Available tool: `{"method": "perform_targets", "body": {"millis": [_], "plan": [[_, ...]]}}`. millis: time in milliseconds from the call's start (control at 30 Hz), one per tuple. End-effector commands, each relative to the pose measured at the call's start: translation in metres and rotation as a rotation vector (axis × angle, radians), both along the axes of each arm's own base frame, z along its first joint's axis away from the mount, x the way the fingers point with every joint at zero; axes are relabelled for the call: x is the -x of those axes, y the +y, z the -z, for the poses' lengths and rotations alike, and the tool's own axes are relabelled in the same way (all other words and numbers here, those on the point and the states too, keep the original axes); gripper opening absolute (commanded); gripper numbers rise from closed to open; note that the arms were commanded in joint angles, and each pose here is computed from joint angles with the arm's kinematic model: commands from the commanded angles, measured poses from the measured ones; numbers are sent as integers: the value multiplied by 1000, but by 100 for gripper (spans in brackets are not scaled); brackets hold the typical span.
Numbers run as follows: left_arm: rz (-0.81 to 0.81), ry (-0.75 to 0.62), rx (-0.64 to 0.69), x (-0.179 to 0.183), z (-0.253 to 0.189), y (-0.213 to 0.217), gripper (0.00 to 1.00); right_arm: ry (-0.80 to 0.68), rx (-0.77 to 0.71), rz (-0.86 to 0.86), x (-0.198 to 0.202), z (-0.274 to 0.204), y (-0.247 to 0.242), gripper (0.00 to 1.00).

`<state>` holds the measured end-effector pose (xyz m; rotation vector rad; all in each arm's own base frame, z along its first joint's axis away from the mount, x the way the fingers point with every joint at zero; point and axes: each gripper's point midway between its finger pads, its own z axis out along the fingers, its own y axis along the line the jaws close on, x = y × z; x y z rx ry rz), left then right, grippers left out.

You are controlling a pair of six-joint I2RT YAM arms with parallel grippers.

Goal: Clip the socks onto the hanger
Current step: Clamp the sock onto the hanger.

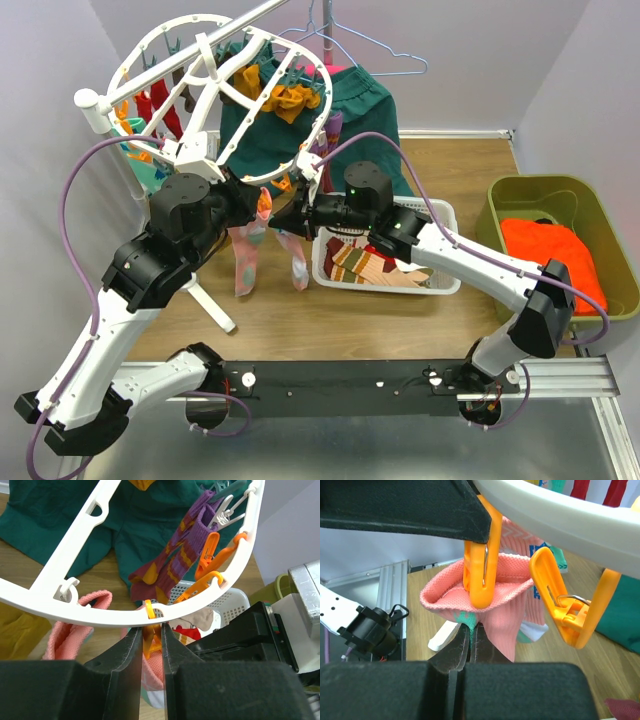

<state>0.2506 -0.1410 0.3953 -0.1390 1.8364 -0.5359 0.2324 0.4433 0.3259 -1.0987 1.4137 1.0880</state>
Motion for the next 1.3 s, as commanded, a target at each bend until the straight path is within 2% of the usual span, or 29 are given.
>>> {"method": "perform_targets", "body": {"millis": [0,600,1267], "plan": [[-1,-31,12,4,-11,5,10,-32,25,14,-7,6,0,1],[-67,-81,-35,6,-26,25,10,-25,61,62,-13,20,-13,1],[-49,-49,-83,-1,-3,19,10,-45,-23,-17,-4,-12,-6,1]]}}
